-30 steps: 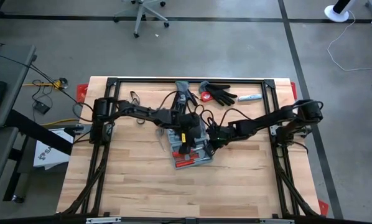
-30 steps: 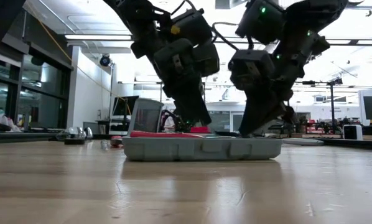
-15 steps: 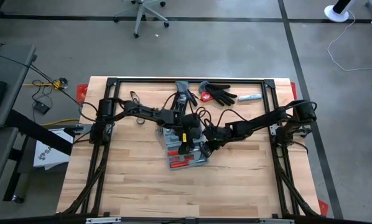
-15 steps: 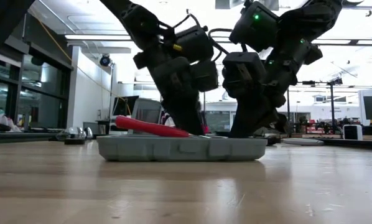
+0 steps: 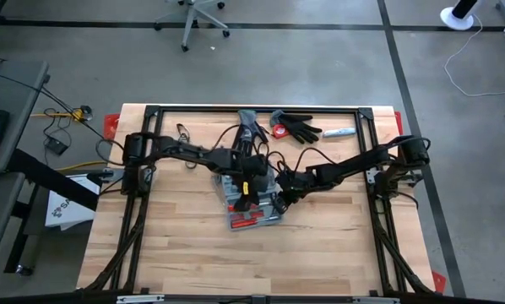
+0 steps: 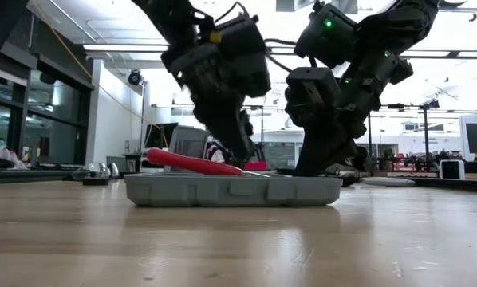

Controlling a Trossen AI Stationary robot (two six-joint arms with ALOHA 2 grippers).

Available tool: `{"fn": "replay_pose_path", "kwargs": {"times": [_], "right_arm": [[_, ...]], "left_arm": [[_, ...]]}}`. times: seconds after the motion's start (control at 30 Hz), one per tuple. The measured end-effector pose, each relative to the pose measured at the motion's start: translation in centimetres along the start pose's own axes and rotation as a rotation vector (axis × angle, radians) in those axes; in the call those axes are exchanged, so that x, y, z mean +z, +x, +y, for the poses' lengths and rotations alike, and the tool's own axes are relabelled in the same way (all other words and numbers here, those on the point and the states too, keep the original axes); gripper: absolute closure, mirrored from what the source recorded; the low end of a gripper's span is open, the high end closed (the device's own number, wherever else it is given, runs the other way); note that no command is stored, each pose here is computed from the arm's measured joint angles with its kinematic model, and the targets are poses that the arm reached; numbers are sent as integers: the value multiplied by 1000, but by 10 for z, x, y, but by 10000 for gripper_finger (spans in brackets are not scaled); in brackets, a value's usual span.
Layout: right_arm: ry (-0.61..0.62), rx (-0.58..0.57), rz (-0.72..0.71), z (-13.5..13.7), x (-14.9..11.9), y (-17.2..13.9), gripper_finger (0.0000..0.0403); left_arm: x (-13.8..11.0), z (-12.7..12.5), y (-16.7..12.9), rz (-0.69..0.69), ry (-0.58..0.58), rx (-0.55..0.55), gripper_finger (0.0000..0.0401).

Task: Prefit tool cases
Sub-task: Put the orange hammer into the gray tool box

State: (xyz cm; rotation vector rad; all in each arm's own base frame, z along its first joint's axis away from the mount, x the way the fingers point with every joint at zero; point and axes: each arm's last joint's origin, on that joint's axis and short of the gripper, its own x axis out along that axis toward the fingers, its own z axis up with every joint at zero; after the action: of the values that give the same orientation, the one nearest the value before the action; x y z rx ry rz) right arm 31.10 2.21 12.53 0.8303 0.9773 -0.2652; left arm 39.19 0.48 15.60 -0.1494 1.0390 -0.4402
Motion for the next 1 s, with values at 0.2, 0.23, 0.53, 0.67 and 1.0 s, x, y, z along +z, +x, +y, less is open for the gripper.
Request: {"fn": "replay_pose_path", "kwargs": {"times": [0.2, 0.23, 0.53, 0.67, 1.0], "right_arm": [[0, 1, -2, 0, 0, 0, 403], [0, 2, -3, 0, 0, 0, 403], [10, 3, -3, 0, 0, 0, 403], [16, -1, -14, 0, 1, -1, 403], [-55, 1, -108, 15, -1, -32, 403]], "left_arm": [[-32, 10, 29, 39, -69, -40, 401], [-34, 11, 30, 35, -77, -45, 401], [-34, 12, 30, -7, -105, -48, 401], [-28, 10, 21, -43, -91, -21, 401], [-9, -6, -25, -159, -81, 61, 401]]}}
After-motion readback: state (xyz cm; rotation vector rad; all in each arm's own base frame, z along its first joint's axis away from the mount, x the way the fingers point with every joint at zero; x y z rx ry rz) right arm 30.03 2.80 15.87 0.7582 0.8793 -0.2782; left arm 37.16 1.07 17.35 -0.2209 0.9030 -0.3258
